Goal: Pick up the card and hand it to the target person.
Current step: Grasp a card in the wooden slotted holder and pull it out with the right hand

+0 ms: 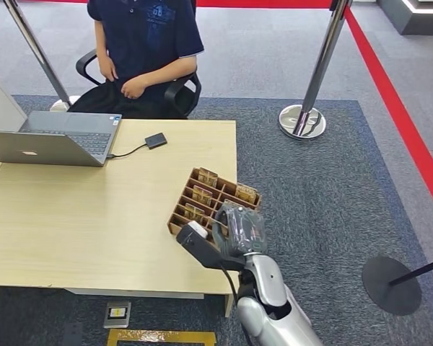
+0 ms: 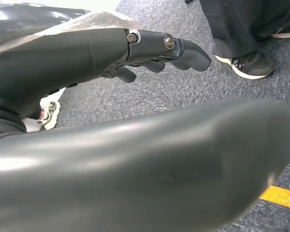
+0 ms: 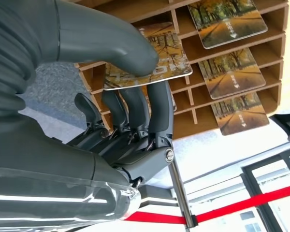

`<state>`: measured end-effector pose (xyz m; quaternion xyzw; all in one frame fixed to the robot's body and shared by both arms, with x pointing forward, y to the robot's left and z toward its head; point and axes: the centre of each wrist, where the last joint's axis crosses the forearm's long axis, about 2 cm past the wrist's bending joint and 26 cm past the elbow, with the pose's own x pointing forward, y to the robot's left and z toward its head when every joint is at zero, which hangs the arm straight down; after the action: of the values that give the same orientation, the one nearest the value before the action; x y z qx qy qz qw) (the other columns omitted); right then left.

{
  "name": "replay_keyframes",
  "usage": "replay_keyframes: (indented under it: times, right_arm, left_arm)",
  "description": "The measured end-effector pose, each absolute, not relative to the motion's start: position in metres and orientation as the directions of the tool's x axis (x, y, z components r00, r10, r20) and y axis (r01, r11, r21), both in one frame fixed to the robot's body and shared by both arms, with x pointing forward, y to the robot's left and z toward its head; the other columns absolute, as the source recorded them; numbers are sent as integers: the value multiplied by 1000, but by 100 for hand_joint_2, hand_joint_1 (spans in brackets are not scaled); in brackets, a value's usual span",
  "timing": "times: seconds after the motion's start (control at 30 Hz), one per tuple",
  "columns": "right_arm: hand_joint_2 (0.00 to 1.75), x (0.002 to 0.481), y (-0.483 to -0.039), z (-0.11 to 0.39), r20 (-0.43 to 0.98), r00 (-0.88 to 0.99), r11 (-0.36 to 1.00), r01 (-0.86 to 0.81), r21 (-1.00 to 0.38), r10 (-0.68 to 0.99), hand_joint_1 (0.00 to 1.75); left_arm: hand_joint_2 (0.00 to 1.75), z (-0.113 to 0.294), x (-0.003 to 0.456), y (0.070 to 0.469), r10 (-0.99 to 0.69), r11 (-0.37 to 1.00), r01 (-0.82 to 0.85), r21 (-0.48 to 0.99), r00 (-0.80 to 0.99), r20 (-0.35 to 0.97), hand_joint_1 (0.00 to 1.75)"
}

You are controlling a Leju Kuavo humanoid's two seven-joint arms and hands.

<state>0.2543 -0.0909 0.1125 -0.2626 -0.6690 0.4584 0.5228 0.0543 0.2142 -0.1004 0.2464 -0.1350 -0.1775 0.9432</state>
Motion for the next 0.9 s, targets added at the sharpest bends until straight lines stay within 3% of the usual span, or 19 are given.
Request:
replay_keyframes:
  times: [0.43,0.9]
  right_arm:
    - [175,266,-99,136,507,-361,519,-72,-852,783,142]
    - [175,316,-84,201,424,-525,525,53,-849,738,164]
  left_arm:
    - [0,-100,54,214,-405,809,263,525,897,175,0]
    - [0,-100,55,214,-418,799,267,539,891,177,0]
